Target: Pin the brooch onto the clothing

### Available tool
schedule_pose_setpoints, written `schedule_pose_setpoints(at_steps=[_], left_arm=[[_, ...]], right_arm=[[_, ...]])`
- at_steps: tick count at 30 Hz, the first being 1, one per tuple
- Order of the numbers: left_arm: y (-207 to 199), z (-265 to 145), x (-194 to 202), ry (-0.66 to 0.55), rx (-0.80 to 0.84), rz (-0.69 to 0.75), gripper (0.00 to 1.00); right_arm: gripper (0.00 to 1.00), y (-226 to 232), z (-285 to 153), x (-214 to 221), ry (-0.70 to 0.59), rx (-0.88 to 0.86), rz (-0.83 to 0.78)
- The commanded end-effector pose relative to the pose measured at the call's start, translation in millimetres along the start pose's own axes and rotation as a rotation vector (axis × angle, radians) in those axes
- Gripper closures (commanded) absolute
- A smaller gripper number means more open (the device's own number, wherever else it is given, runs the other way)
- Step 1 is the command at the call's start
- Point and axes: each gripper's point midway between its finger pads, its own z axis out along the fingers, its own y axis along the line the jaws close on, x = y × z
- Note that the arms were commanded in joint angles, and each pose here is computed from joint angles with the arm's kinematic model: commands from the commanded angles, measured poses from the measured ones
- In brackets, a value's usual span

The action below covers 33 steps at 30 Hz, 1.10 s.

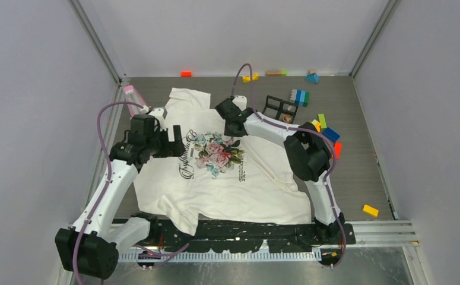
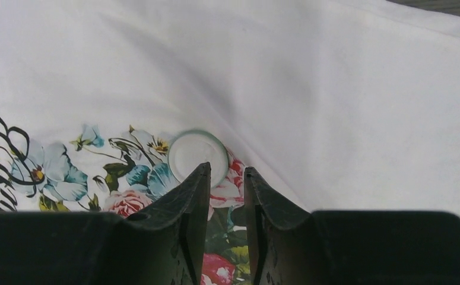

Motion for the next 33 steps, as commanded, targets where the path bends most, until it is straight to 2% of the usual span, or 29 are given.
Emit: schedule_pose_setpoints(at_steps=[1, 11, 33], left_arm=[[3, -9, -10, -0.039, -0.016, 0.039, 0.02], [-2, -12, -10, -0.051, 0.014, 0.044, 0.02], [-5, -13, -9, -0.052, 0.035, 0.043, 0.01]], right_arm=[[0.67, 14, 2, -17, -0.048, 0.026, 0.027], [0.7, 22, 20, -19, -0.049, 0.076, -0.014], [0.78, 24, 27, -2, -0.037, 0.111, -0.042]])
